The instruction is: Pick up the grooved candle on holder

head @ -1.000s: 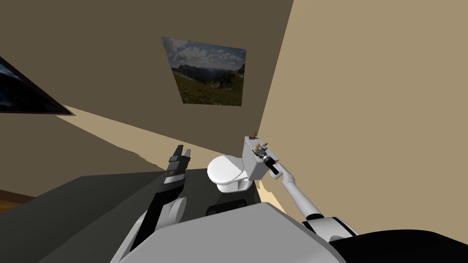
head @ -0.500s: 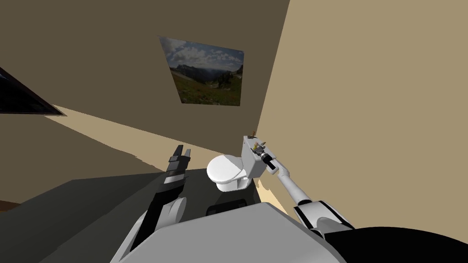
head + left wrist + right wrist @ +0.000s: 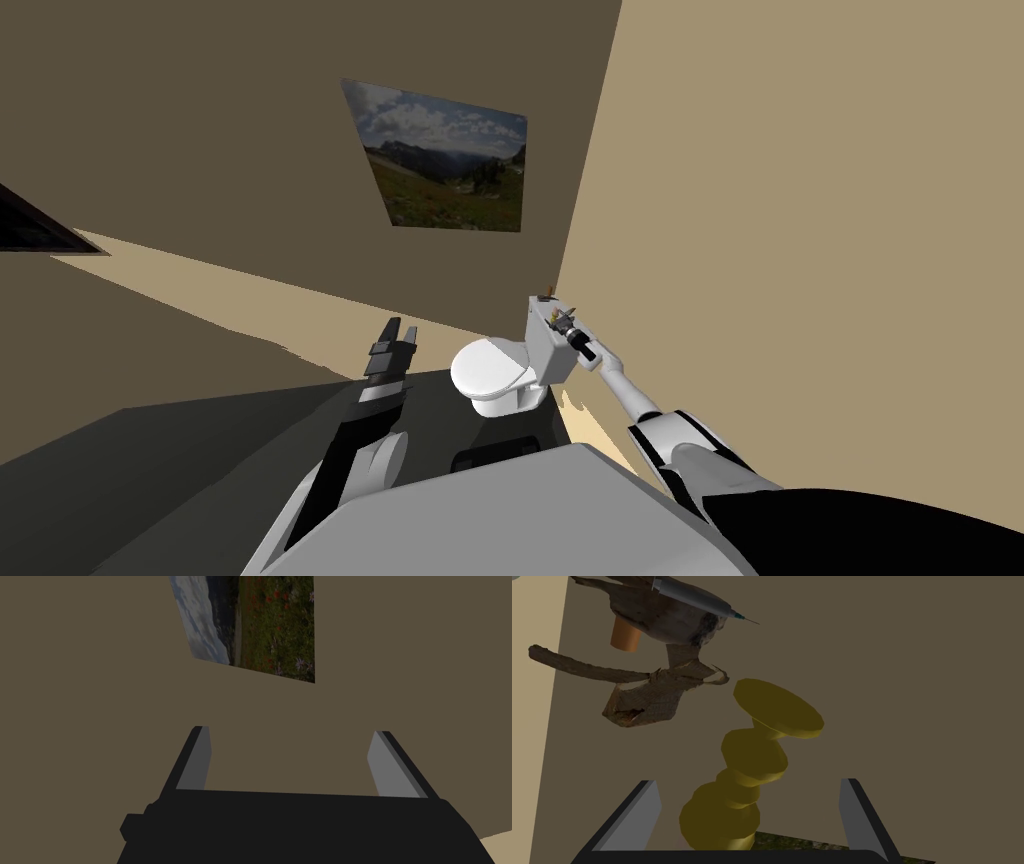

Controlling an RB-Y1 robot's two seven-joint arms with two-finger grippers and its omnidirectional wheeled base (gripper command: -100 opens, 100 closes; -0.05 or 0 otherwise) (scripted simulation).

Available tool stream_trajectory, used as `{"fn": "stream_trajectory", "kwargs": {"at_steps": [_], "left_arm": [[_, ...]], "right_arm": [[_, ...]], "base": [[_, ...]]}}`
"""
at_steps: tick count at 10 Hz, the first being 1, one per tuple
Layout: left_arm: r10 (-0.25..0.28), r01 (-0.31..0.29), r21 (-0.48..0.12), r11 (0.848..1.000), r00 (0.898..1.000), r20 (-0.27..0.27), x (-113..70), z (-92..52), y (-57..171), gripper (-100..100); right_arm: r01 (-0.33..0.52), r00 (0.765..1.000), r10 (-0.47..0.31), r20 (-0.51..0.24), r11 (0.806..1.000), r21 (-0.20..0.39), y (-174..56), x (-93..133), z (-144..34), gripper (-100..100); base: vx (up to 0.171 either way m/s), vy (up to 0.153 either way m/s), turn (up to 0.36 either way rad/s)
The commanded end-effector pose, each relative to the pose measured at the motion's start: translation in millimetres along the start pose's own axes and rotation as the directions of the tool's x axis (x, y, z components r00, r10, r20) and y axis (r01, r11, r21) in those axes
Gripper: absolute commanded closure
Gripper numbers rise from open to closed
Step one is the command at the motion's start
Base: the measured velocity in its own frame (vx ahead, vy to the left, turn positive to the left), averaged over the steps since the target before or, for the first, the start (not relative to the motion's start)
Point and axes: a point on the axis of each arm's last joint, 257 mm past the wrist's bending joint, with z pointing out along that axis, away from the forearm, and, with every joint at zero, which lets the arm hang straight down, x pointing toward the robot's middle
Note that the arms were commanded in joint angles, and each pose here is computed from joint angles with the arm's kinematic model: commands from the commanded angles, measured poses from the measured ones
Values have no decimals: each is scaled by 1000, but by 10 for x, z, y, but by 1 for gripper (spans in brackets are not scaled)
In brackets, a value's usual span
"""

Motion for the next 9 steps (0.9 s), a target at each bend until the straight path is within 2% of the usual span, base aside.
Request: {"fn": "stream_trajectory", "kwargs": {"at_steps": [1, 2, 3, 4, 6, 7, 9], "left_arm": [[0, 0, 0, 1000, 1000, 0, 0, 0, 0, 0], [0, 0, 0, 1000, 1000, 0, 0, 0, 0, 0], [0, 0, 0, 1000, 1000, 0, 0, 0, 0, 0], [0, 0, 0, 1000, 1000, 0, 0, 0, 0, 0], [0, 0, 0, 1000, 1000, 0, 0, 0, 0, 0], [0, 0, 0, 1000, 1000, 0, 0, 0, 0, 0], [0, 0, 0, 1000, 1000, 0, 0, 0, 0, 0]], "right_arm": [[8, 1000, -8, 11, 1000, -3, -23, -68, 122, -100], [5, 1000, -5, -3, 1000, 2, -50, -9, 130, -100], [21, 1000, -21, 14, 1000, -14, -27, -99, 227, -100], [20, 1000, -20, 9, 1000, -6, -83, -104, 285, -100], [19, 1000, -19, 5, 1000, -5, -79, -83, 276, -100], [20, 1000, -20, 4, 1000, -4, -82, -81, 279, 100], [17, 1000, -17, 6, 1000, -1, -98, -94, 283, 100]], "base": [[-38, 10, -5], [-19, 3, -1], [-44, 10, -86], [-44, 13, -84], [-8, 3, -2], [0, 0, 0], [0, 0, 0]]}}
